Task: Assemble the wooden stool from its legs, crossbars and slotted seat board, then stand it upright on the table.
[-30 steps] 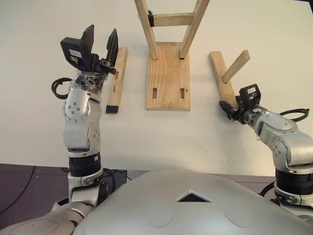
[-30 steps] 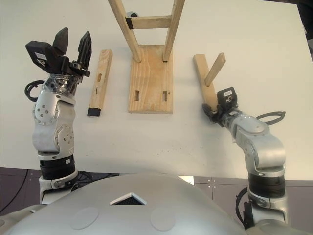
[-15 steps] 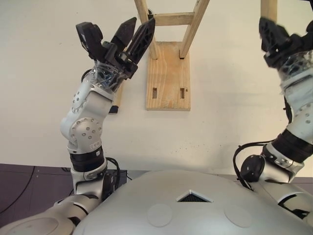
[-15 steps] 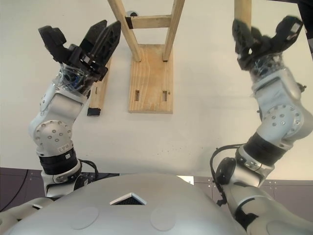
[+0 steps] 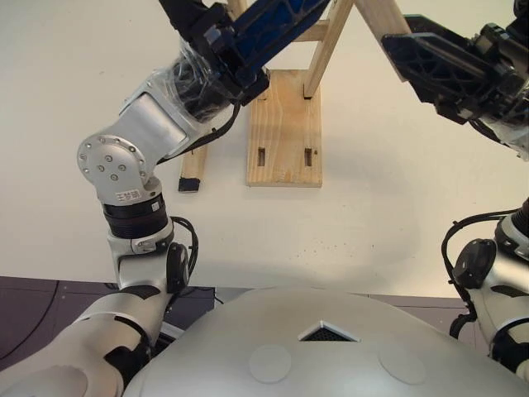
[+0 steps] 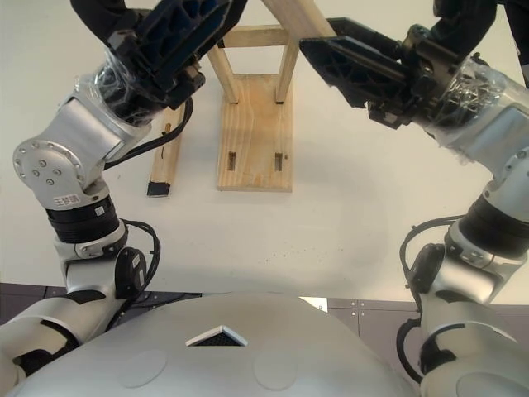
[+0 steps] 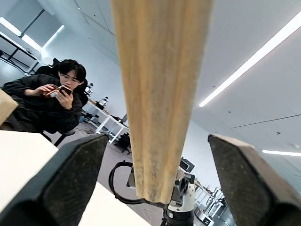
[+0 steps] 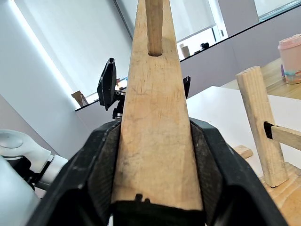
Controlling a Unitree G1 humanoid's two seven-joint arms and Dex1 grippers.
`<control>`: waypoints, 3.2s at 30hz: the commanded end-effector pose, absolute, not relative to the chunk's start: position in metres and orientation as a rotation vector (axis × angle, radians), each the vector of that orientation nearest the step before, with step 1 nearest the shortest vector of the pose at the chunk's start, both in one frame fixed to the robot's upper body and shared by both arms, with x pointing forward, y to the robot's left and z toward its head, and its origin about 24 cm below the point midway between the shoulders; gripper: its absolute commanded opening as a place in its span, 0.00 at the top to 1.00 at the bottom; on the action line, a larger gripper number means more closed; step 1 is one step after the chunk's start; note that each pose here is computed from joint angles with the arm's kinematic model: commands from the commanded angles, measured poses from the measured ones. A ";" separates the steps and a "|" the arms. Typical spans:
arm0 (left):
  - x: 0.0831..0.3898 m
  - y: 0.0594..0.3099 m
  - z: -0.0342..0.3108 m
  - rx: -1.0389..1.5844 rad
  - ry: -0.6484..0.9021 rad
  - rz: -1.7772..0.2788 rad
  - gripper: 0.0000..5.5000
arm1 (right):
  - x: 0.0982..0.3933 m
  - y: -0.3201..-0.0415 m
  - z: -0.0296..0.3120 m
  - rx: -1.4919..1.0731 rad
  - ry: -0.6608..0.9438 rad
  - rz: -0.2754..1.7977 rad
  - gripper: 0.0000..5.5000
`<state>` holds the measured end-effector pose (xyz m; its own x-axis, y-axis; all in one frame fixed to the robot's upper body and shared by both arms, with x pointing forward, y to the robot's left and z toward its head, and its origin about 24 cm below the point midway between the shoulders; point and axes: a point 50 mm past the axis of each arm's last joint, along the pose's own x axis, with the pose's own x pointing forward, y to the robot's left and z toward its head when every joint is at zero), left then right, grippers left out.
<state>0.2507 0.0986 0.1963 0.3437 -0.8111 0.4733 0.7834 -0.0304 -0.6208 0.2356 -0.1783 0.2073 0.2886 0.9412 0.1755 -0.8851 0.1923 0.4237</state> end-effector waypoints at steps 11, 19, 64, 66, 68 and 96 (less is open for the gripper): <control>0.254 0.101 0.212 -0.998 -0.054 -1.287 0.54 | 0.228 -0.171 0.206 0.497 0.161 1.334 0.63; 0.255 0.111 0.210 -0.884 -0.133 -1.252 0.62 | 0.234 -0.169 0.196 0.483 0.213 1.273 0.51; 0.246 0.187 0.071 0.192 0.377 -1.414 0.63 | 0.258 -0.208 0.124 0.206 0.344 1.015 0.23; 0.251 0.188 0.077 0.195 0.388 -1.417 0.63 | 0.257 -0.208 0.123 0.203 0.342 1.007 0.23; 0.253 0.191 0.079 0.211 0.399 -1.412 0.63 | 0.256 -0.208 0.121 0.201 0.339 0.998 0.23; 0.255 0.179 0.088 0.473 0.541 -1.306 0.52 | 0.254 -0.216 0.104 0.178 0.367 0.911 0.23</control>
